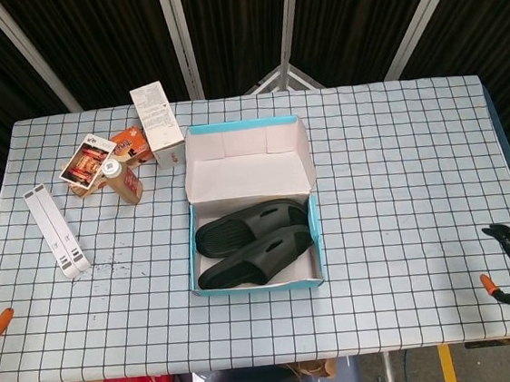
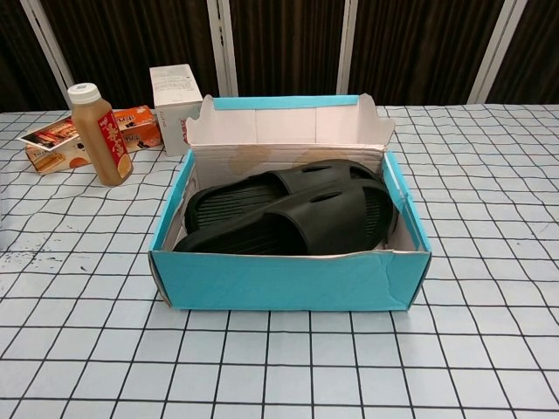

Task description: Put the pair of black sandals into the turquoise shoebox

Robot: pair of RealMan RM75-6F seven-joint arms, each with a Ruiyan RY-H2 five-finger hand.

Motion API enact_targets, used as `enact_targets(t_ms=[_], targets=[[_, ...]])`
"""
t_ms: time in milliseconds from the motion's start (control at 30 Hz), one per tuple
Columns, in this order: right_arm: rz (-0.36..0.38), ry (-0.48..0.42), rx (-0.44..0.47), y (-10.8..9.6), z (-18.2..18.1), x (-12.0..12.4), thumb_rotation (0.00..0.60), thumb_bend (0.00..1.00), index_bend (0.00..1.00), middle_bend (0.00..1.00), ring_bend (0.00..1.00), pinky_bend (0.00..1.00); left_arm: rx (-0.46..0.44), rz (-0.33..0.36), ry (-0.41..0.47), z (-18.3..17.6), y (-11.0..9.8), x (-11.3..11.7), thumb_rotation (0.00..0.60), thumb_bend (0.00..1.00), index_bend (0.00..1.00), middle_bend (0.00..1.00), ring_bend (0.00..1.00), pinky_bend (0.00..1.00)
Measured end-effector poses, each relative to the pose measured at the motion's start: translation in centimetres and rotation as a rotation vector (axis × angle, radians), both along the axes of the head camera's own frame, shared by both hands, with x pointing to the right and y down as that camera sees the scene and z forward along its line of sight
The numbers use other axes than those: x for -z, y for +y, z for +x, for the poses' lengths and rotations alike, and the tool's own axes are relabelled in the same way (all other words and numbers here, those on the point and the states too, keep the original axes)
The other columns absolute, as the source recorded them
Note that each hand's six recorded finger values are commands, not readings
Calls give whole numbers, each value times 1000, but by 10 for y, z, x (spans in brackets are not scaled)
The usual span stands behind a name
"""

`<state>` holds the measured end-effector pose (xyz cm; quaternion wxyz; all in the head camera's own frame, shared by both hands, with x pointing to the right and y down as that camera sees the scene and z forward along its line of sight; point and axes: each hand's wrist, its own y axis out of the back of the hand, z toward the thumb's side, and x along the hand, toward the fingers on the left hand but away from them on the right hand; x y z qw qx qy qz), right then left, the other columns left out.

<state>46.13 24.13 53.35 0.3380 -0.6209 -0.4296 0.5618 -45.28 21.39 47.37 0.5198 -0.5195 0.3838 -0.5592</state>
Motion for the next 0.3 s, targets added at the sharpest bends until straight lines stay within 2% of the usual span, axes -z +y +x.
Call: enact_targets(t_ms=[133, 300], targets=[[-18, 11, 6, 2, -3, -1, 600, 318, 214, 200, 276, 194, 49, 20, 21, -17, 13, -9, 600, 248, 10, 29, 0, 142], [-6, 22, 17, 0, -6, 0, 600, 318, 212, 200, 274, 193, 70, 2, 10, -24, 13, -18, 600, 248, 0, 36, 0, 142]])
